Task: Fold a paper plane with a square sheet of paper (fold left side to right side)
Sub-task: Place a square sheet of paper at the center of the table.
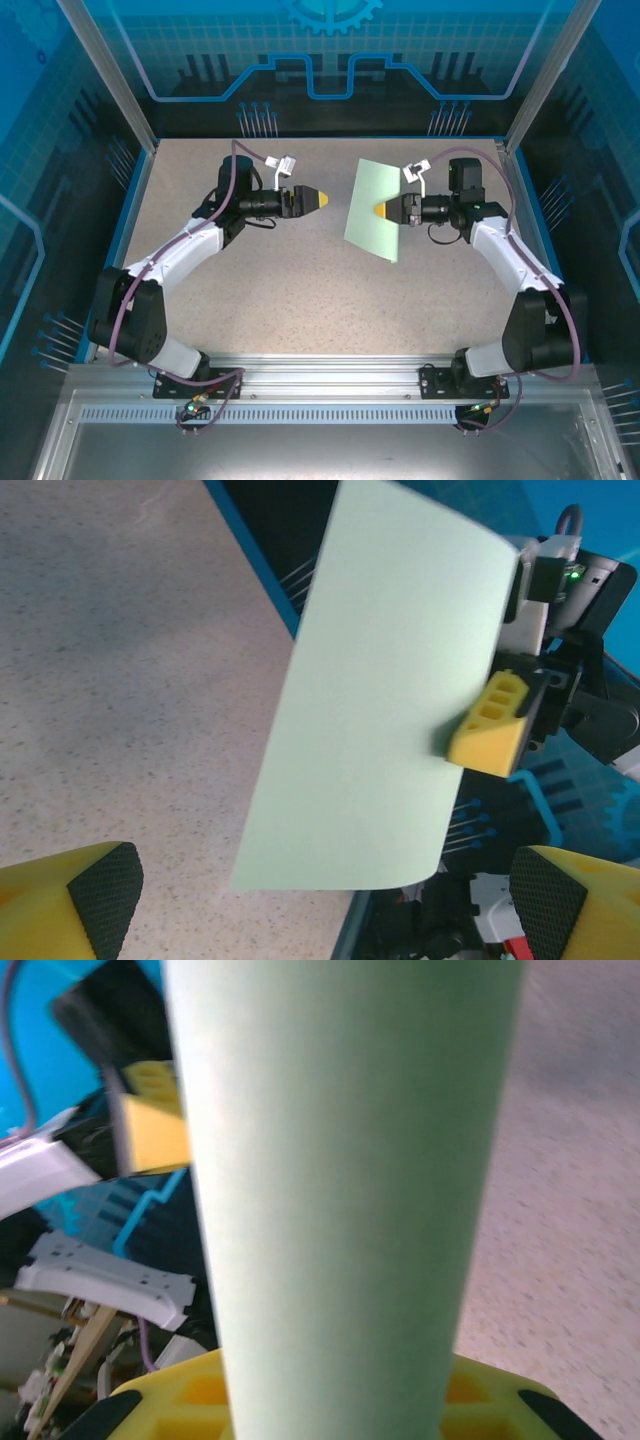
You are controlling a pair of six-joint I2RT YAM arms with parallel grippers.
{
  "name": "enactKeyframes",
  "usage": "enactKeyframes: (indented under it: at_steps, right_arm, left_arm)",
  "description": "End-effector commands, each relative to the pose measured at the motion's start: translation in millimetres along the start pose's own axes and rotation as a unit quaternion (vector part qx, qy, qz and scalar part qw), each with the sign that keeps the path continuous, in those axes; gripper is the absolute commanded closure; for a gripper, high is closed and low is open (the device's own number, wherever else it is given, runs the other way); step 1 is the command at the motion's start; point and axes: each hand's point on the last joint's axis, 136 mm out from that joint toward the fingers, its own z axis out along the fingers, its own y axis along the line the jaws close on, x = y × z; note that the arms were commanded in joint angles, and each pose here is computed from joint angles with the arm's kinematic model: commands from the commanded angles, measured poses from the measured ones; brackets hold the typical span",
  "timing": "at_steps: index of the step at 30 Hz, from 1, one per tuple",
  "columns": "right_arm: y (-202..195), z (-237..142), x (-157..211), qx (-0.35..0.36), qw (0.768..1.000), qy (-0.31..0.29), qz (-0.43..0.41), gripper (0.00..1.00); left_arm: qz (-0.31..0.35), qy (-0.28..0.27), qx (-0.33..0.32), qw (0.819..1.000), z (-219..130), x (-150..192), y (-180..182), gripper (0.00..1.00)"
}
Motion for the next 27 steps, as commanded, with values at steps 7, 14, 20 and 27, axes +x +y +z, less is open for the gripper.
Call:
enactKeyframes:
  at_steps: [7,14,20,27]
  right_arm:
    - [98.2,21.9,2.1,-0.104,0.989,0.047,-0.095,0.73]
    - [86.7,33.2,-3.0,-0.081,0.992,0.052,-0.082,0.72]
    - [63.8,39.0,-0.2,-0.058,0.995,0.057,-0.051,0.72]
    - [24.4,22.2,-4.4,0.027,0.999,0.033,-0.018,0.51]
  left_arm:
    - [0.065,0.016,0.104,0.992,-7.4,-9.8,-63.1,0.01]
    - [0.110,0.018,0.138,0.984,-13.7,1.9,-91.2,0.17]
    - [0.115,0.029,0.138,0.983,-11.7,14.6,-96.0,0.68]
    - [0.083,0.035,0.085,0.992,-3.7,23.6,-65.6,0.99]
